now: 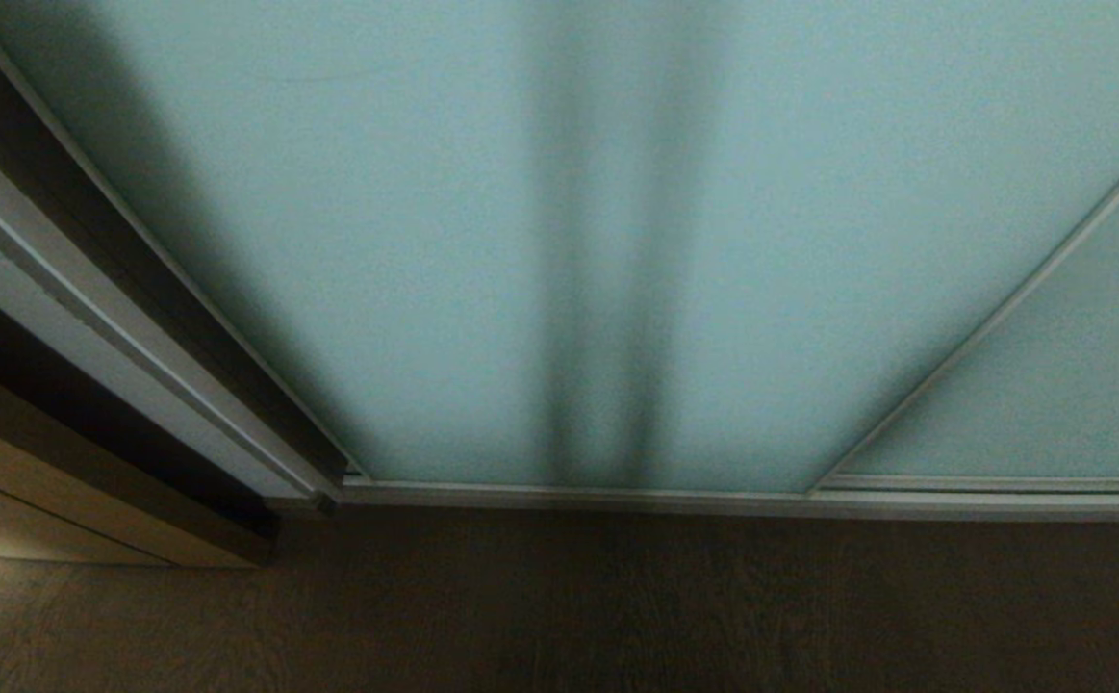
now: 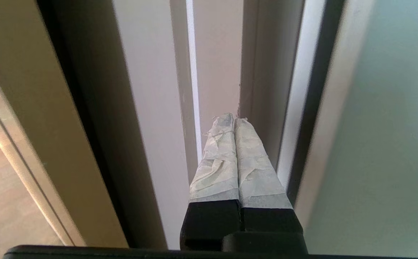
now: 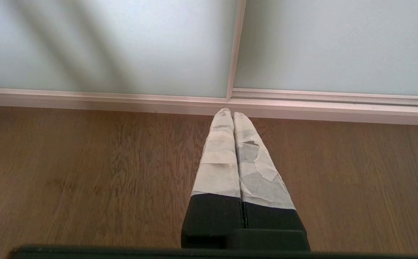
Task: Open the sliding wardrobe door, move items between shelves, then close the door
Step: Open the door
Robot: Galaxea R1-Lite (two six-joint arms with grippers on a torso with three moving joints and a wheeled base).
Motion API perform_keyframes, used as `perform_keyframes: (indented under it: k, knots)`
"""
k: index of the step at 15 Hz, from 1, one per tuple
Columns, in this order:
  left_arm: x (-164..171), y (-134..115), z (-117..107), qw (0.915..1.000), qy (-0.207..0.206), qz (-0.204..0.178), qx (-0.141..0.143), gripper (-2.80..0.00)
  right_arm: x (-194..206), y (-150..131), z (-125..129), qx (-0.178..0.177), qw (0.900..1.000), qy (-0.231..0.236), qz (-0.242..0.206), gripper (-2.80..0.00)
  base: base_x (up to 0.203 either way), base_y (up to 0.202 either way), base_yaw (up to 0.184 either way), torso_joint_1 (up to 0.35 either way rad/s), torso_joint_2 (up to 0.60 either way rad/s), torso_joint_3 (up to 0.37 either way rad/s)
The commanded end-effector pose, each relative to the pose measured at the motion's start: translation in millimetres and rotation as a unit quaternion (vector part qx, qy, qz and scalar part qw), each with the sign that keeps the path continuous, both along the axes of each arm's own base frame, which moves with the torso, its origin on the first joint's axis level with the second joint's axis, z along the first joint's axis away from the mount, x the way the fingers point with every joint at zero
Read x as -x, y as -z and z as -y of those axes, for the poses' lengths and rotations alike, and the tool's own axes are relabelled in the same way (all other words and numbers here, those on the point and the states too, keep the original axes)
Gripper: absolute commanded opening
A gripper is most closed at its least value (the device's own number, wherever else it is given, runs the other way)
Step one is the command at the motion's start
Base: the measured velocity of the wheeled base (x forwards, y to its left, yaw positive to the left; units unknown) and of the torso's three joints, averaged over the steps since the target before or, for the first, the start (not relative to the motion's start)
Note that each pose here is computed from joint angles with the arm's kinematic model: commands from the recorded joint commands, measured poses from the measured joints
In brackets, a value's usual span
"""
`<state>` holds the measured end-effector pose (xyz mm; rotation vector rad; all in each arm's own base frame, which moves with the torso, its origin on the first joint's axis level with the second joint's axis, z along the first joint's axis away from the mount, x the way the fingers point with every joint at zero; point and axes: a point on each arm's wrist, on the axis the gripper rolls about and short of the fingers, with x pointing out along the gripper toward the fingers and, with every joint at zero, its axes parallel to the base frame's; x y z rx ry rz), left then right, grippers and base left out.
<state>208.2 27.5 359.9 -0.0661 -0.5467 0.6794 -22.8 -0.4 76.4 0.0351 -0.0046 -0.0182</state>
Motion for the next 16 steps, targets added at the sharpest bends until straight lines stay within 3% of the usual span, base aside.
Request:
perform_keyframes:
  k: [1,7,16]
  knots:
    - [-16.2,2.9,-6.3,0.9999,-0.008,-0.009,-0.001,-2.8,0.0,0.0,0.0,0.0,1.0,0.0,0.0,-2.8,0.0,0.0,0.0,0.0,0.0,0.0]
    - [-37.3,5.1,-8.1,0.9984,0.04,-0.024,-0.031,-2.8,0.0,0.0,0.0,0.0,1.0,0.0,0.0,-2.8,0.0,0.0,0.0,0.0,0.0,0.0]
    - [-68.3,-6.9,-16.0,0.9977,0.048,-0.011,-0.047,-2.8,0.0,0.0,0.0,0.0,1.0,0.0,0.0,-2.8,0.0,0.0,0.0,0.0,0.0,0.0]
